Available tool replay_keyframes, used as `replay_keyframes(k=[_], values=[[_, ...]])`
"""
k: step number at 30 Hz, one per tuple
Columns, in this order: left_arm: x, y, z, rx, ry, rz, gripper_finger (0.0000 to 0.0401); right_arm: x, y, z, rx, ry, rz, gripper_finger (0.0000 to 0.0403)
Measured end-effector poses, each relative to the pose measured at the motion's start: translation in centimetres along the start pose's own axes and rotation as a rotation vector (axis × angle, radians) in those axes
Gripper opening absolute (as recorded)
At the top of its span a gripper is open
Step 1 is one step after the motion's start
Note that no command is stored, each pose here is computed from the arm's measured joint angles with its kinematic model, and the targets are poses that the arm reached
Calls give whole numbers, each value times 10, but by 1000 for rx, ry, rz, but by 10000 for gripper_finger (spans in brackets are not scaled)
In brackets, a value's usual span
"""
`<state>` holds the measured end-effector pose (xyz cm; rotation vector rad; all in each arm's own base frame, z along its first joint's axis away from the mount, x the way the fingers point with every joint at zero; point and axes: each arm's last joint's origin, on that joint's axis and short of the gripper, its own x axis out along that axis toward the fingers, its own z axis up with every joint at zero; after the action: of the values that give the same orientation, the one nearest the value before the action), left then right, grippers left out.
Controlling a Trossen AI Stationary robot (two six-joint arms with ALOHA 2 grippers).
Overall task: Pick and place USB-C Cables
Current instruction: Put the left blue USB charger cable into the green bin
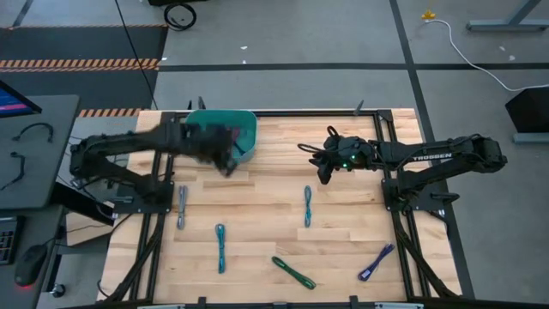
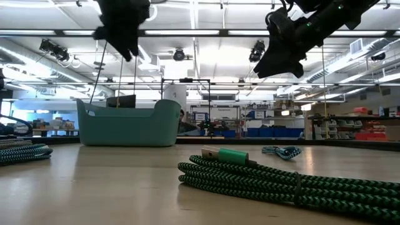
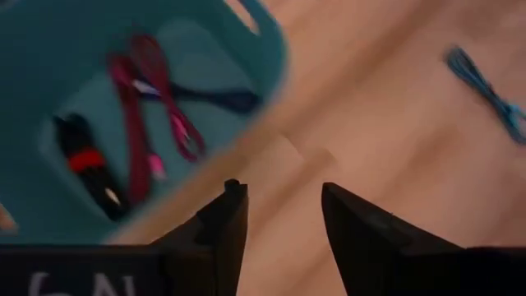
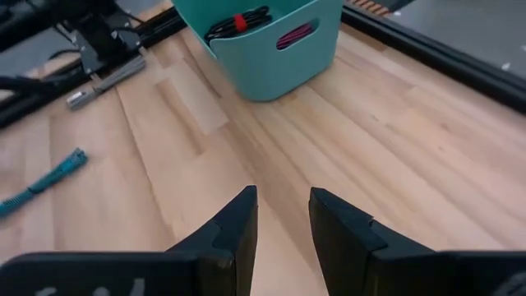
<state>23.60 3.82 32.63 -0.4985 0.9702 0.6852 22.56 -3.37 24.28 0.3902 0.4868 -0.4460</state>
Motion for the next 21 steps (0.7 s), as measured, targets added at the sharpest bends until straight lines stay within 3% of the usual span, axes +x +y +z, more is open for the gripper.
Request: replay_keyframes(k=[5, 11, 17, 21], values=[[-3, -42, -53, -107, 96, -70, 160, 1, -3, 2, -54, -4, -14, 117], [5, -75, -118, -430, 254, -102, 160, 2, -9, 4, -73, -11, -40, 117], [31, -88, -162, -762, 339, -193, 180, 3, -15, 6, -59, -16, -61, 117], [56, -88, -180, -864, 508, -196, 199, 3, -17, 7, -61, -18, -69, 117]])
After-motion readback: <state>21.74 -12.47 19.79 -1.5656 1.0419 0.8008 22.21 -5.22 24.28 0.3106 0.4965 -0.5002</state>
